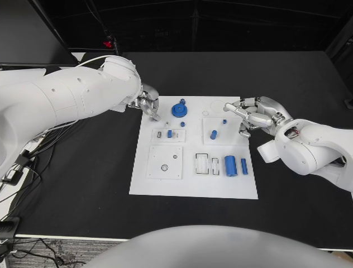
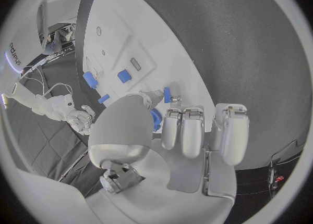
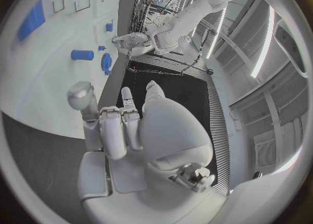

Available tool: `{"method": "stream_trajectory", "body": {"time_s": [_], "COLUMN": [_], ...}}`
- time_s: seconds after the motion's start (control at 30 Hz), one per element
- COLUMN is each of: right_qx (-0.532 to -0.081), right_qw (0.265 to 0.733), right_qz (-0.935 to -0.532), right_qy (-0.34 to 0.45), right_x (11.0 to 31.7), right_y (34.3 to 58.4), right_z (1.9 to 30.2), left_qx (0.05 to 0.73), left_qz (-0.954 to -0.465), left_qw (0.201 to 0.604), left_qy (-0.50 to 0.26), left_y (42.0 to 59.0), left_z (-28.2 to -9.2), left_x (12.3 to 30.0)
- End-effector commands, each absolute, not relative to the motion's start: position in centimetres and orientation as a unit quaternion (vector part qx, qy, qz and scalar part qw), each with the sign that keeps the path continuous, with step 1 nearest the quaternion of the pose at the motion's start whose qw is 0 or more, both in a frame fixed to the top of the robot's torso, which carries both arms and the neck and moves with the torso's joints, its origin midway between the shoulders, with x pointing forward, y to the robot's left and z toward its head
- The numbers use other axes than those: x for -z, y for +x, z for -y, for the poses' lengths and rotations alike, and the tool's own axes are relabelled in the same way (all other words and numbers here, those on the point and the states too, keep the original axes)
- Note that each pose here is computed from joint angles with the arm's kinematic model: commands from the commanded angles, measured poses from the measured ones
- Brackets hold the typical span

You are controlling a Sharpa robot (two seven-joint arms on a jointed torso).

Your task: Assemble the parts on the task board

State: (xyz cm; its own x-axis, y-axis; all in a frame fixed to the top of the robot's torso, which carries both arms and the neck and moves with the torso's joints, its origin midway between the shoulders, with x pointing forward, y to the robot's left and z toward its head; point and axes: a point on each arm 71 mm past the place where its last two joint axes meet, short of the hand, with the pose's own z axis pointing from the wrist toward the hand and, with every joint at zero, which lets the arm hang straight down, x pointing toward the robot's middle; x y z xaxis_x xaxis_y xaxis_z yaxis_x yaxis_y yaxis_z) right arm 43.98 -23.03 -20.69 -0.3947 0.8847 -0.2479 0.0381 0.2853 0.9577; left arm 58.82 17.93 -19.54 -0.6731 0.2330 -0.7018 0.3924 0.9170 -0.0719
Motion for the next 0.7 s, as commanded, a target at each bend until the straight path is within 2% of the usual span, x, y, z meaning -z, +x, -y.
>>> {"method": "stream_trajectory", "body": {"time_s": [0.03, 0.43, 0.7], "right_qx": [-0.494, -0.493, -0.492], "right_qw": [0.431, 0.430, 0.430], "right_qz": [-0.675, -0.676, -0.677], "right_qy": [0.338, 0.338, 0.339], "right_x": [20.59, 20.63, 20.67], "right_y": [43.99, 44.04, 44.06], "right_z": [22.95, 22.96, 22.99], "left_qx": [0.116, 0.125, 0.141], "left_qz": [-0.908, -0.907, -0.898], "left_qw": [0.360, 0.359, 0.373], "left_qy": [0.179, 0.182, 0.185], "left_y": [58.70, 58.63, 58.65], "left_z": [-17.71, -17.57, -17.53], "left_x": [19.60, 19.64, 19.46]}}
